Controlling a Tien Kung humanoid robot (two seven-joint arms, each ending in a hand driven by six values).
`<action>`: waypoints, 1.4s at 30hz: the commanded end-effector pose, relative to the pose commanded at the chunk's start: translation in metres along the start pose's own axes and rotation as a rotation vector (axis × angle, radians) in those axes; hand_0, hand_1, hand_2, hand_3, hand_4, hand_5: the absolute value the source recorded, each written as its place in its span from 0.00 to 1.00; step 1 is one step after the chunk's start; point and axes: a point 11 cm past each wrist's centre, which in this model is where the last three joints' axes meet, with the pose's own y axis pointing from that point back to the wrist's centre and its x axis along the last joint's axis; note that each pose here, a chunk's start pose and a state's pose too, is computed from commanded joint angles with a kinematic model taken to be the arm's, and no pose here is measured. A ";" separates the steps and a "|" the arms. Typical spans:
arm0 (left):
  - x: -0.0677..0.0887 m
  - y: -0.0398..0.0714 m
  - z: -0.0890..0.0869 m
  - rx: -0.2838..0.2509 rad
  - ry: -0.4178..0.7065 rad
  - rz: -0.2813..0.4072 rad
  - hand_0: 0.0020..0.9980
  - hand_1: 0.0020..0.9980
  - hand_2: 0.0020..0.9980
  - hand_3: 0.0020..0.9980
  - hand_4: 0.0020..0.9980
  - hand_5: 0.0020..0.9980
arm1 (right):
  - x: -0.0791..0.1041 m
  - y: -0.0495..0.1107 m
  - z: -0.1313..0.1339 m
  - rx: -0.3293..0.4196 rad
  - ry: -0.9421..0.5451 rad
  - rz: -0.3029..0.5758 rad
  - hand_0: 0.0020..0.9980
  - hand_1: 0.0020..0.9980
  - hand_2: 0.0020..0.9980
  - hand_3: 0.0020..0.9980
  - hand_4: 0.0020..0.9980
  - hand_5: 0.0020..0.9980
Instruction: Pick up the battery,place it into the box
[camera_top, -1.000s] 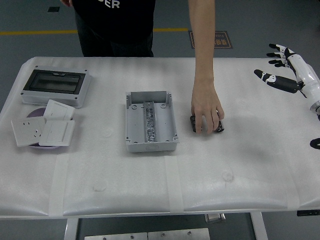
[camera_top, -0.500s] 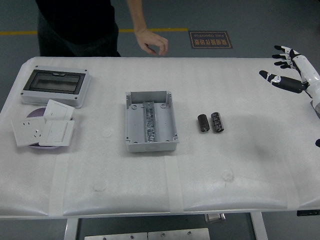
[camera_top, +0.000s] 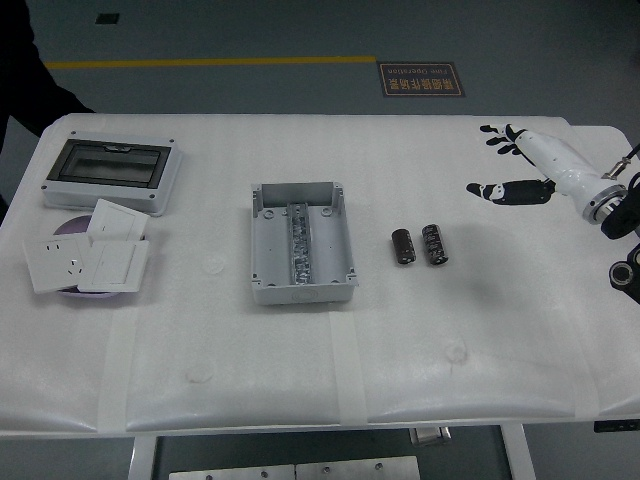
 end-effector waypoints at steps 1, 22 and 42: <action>0.000 0.000 0.000 0.000 0.000 0.001 0.71 0.68 0.51 0.56 0.62 0.20 | -0.003 -0.001 -0.002 0.005 0.030 -0.019 0.76 0.74 0.84 0.93 0.87 0.47; 0.001 0.001 0.002 -0.005 0.001 0.001 0.70 0.68 0.51 0.56 0.62 0.18 | -0.072 -0.013 -0.015 0.033 0.343 -0.344 0.76 0.74 0.84 0.93 0.87 0.45; 0.005 0.003 0.005 -0.013 -0.009 0.013 0.70 0.68 0.51 0.56 0.62 0.18 | -0.086 -0.031 -0.019 0.038 0.408 -0.392 0.75 0.73 0.83 0.93 0.87 0.45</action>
